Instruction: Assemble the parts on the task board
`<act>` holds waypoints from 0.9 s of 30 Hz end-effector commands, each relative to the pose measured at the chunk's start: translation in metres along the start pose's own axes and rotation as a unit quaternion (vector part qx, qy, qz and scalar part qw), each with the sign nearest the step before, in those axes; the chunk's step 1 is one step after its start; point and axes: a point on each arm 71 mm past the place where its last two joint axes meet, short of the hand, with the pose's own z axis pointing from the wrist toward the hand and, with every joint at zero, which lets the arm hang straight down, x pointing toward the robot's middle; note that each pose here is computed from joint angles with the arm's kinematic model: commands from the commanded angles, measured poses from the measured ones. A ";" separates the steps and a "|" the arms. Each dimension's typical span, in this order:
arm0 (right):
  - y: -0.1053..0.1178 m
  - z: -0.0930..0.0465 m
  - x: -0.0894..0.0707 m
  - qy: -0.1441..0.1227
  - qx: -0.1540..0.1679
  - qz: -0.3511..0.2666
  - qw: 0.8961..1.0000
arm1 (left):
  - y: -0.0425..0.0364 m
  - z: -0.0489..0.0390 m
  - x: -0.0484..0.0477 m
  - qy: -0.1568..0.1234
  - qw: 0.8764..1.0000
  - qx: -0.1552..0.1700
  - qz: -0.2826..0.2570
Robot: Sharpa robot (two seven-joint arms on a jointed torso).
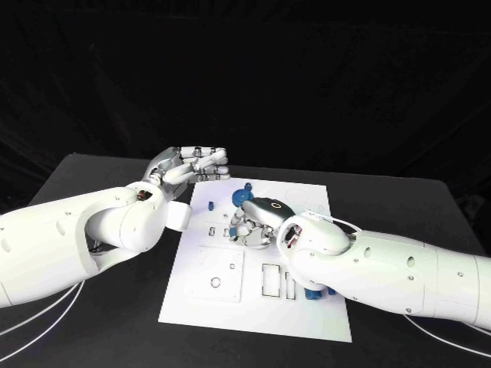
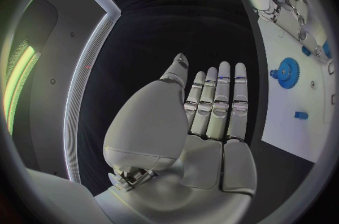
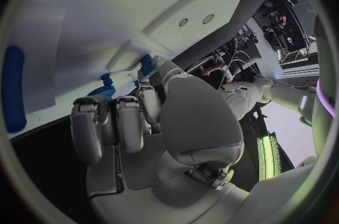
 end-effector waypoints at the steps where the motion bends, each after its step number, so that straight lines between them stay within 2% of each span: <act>1: -0.002 0.000 0.005 0.015 0.003 -0.012 1.000 | -0.0009 0.0005 0.0027 0.012 1.000 0.003 -0.002; 17: -0.003 0.001 0.007 0.027 0.004 -0.015 1.000 | -0.0008 0.0005 0.0019 0.011 1.000 0.002 -0.002; 27: -0.002 0.001 0.006 0.018 0.006 -0.014 1.000 | -0.0007 0.0005 0.0017 0.011 1.000 0.001 -0.002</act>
